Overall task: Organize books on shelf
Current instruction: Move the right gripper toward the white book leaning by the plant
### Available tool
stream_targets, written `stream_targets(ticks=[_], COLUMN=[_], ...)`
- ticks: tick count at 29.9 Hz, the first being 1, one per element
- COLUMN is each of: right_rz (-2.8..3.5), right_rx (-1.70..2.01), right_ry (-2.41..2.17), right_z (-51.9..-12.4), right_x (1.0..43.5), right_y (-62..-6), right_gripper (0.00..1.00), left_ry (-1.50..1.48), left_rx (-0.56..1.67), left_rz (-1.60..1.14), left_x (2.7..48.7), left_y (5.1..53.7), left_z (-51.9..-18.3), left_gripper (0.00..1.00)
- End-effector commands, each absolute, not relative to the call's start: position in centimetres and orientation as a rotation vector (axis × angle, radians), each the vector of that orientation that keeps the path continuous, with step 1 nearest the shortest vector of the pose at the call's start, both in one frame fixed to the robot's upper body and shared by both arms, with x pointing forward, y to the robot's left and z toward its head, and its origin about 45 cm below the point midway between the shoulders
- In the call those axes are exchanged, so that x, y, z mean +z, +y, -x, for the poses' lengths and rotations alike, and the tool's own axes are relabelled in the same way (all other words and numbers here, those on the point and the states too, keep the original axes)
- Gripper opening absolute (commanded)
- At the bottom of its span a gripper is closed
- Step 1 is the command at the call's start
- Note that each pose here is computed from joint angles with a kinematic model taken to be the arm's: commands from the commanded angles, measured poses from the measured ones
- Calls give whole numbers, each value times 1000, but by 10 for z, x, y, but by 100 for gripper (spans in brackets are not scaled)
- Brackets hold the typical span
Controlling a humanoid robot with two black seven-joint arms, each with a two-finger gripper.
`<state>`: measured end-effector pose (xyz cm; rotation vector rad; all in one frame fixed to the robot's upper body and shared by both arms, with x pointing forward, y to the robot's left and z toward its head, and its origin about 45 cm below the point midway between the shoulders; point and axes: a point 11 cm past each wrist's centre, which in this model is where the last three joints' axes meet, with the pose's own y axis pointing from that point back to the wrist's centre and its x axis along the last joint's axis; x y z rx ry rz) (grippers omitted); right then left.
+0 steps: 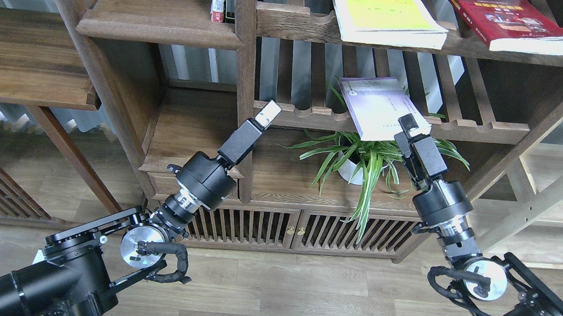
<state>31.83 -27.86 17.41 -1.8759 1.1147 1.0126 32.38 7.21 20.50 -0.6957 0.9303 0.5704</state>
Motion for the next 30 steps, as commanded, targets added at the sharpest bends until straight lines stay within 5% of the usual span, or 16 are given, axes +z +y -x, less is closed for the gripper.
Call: stream_targets(ticks=[1,30], right_rz=[1876,1822], right_rx=[1012,1123], right_ry=[1116,1150], right_z=[-318,-292], right_x=[174,140], right_y=[-279,-268], right_gripper=[97,99], left_ry=[929,909], left_rx=[576,562], left_rz=[696,795], left_x=[204,227], left_y=[73,63], left_z=[-325,-338], left_gripper=[98,99])
